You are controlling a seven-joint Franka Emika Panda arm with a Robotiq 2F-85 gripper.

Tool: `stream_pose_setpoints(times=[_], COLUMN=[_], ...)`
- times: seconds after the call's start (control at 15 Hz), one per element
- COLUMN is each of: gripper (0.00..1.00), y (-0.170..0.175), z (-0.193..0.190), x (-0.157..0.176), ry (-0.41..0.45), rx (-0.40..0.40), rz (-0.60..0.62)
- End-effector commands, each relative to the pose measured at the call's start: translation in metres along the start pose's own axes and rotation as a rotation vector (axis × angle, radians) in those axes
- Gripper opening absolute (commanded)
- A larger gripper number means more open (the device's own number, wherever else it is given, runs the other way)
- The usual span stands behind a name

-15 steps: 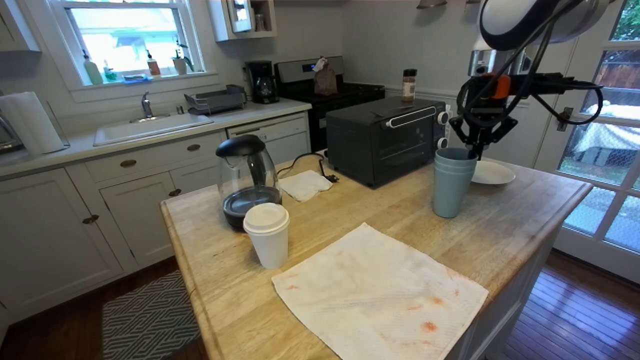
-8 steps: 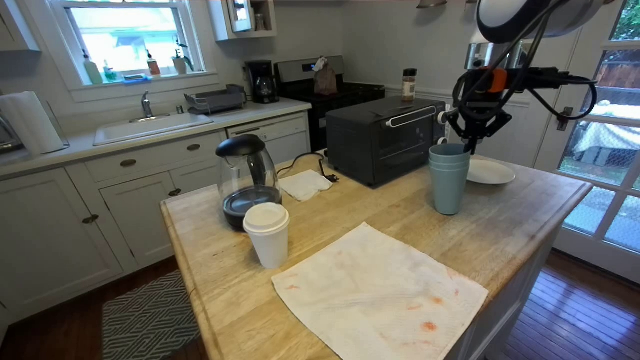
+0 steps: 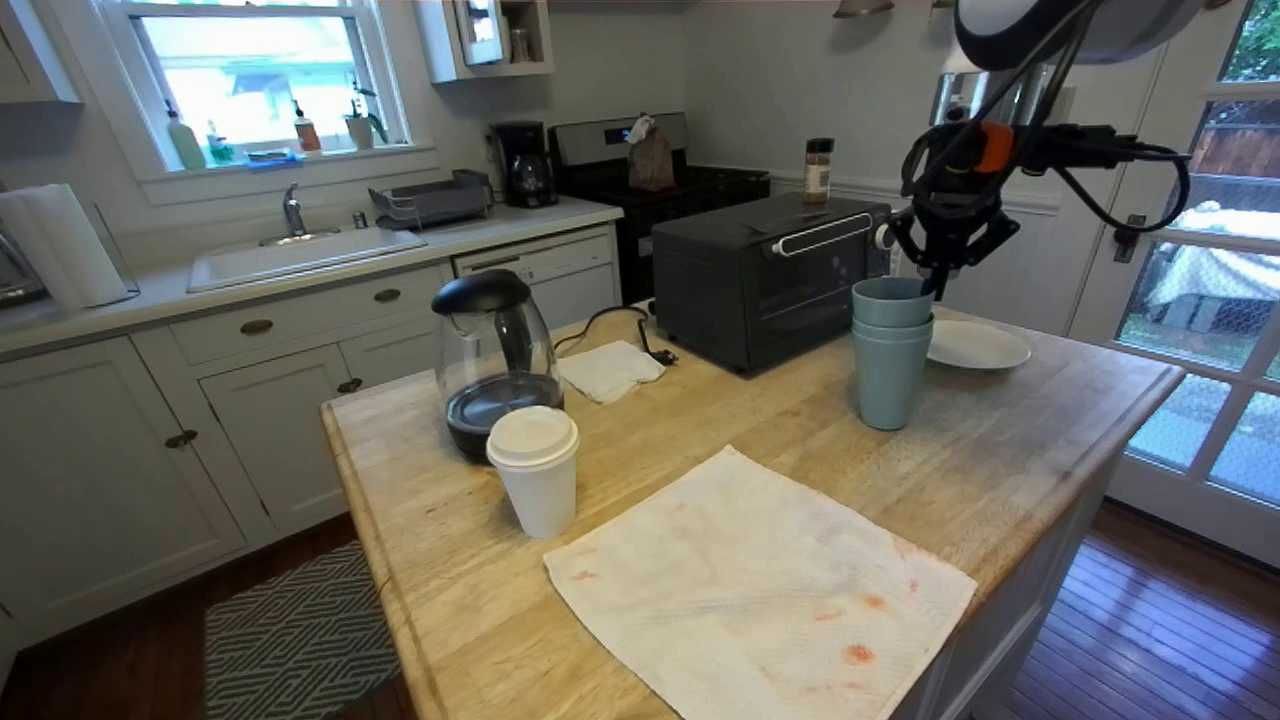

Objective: Pick up all the individual stacked blue cups from the stack of cups and put them on the kitchen counter one by one

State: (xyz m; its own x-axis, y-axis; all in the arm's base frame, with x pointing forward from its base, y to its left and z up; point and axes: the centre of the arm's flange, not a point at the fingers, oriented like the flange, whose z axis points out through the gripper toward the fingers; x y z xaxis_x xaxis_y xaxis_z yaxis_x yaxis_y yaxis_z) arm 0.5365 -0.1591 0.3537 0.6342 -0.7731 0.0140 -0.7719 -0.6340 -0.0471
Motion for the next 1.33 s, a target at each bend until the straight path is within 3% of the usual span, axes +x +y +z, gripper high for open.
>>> stream_pose_setpoints(times=[0.0,0.73,1.27], gripper=[0.01,0.01,0.01], y=[0.002,0.003,-0.015], z=[-0.024,-0.096,-0.132], x=[-0.003,-0.021,-0.057], ry=[0.016,0.113,0.129], rx=[0.049,0.132,0.179], rz=[0.005,-0.004,-0.065])
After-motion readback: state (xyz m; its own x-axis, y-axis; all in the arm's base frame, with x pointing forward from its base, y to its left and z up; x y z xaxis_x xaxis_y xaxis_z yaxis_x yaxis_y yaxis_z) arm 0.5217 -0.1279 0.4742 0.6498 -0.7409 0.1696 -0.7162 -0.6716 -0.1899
